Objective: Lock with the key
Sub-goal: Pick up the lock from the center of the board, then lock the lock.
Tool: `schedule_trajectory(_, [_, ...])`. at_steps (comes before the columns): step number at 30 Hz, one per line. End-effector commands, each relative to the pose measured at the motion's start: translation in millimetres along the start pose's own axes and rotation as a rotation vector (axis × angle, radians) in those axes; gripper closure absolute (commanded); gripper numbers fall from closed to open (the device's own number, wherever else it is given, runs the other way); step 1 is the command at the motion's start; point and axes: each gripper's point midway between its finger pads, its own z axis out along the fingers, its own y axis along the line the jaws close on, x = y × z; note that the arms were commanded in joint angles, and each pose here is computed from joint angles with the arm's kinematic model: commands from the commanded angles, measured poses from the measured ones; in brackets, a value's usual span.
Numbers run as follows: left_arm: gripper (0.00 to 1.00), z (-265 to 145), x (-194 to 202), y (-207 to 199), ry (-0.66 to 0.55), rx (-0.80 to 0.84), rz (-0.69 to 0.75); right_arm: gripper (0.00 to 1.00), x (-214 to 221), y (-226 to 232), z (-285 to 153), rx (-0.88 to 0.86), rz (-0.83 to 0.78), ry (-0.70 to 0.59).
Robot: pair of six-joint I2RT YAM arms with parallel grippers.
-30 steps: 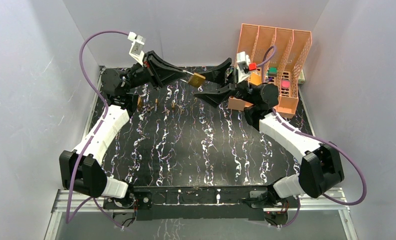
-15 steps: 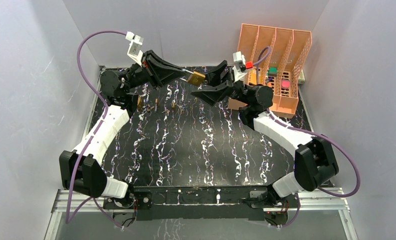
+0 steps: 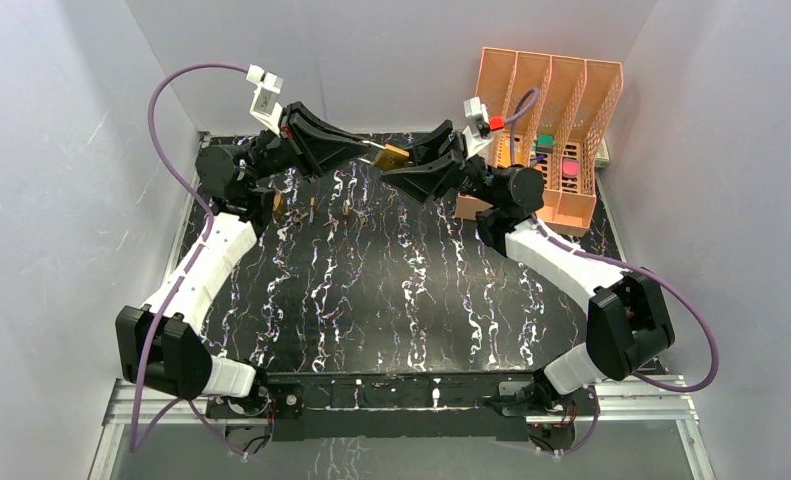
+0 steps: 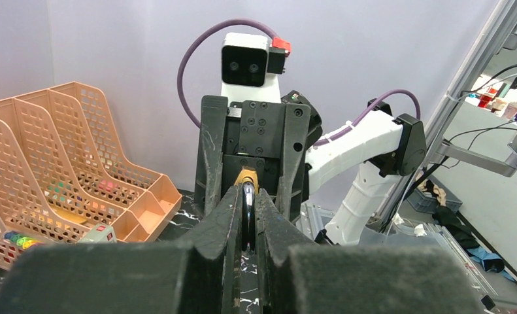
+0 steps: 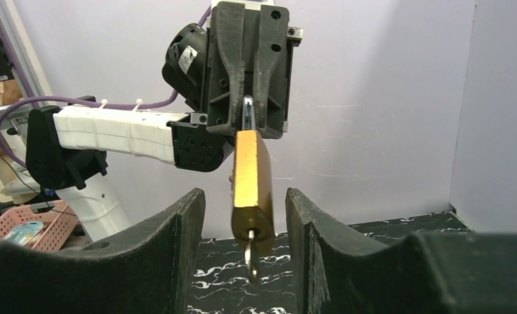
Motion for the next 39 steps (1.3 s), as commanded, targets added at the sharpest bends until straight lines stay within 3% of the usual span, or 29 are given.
schedule_trajectory(1, [1.00, -0.9, -30.2, -32.5, -0.075, 0.044, 0.136, 0.45, -28.3, 12.8, 10.9, -0.037, -0.049, -0.049])
schedule_trajectory(5, [1.00, -1.3, -27.7, -31.4, -0.071, 0.042, 0.130, 0.57, -28.9, 13.4, 11.8, -0.041, -0.048, -0.047])
schedule_trajectory(9, [1.00, -2.1, -25.1, -31.0, -0.065, 0.043, 0.116, 1.00, -28.2, 9.6, 13.9, -0.024, -0.020, -0.027])
schedule_trajectory(12, [1.00, -3.6, -17.3, -31.2, -0.039, 0.053, 0.093, 1.00, -27.5, 10.8, 14.8, -0.019, -0.005, 0.004])
schedule_trajectory(15, [0.59, -6.3, -4.6, -34.8, 0.023, 0.085, 0.068, 1.00, -26.6, 12.7, 13.6, -0.004, 0.007, 0.073])
schedule_trajectory(16, [0.51, -7.1, -3.3, -36.9, 0.037, 0.094, 0.062, 1.00, -27.2, 13.5, 13.1, -0.004, -0.002, 0.103])
schedule_trajectory(19, [0.34, -10.0, -0.1, -43.2, 0.078, 0.121, 0.063, 1.00, -25.2, 17.6, 5.6, -0.015, 0.026, 0.204])
schedule_trajectory(23, [0.24, -15.2, 3.0, -46.5, 0.136, 0.143, 0.042, 1.00, -29.7, 25.3, -12.6, -0.045, 0.059, 0.295])
schedule_trajectory(31, [0.25, -23.9, 9.6, -42.1, 0.226, 0.160, -0.011, 1.00, -41.4, 41.4, -30.9, -0.110, 0.098, 0.386])
schedule_trajectory(39, [0.30, -22.1, 12.1, -33.5, 0.245, 0.161, -0.045, 1.00, -35.3, 36.2, -29.8, -0.145, 0.153, 0.391])
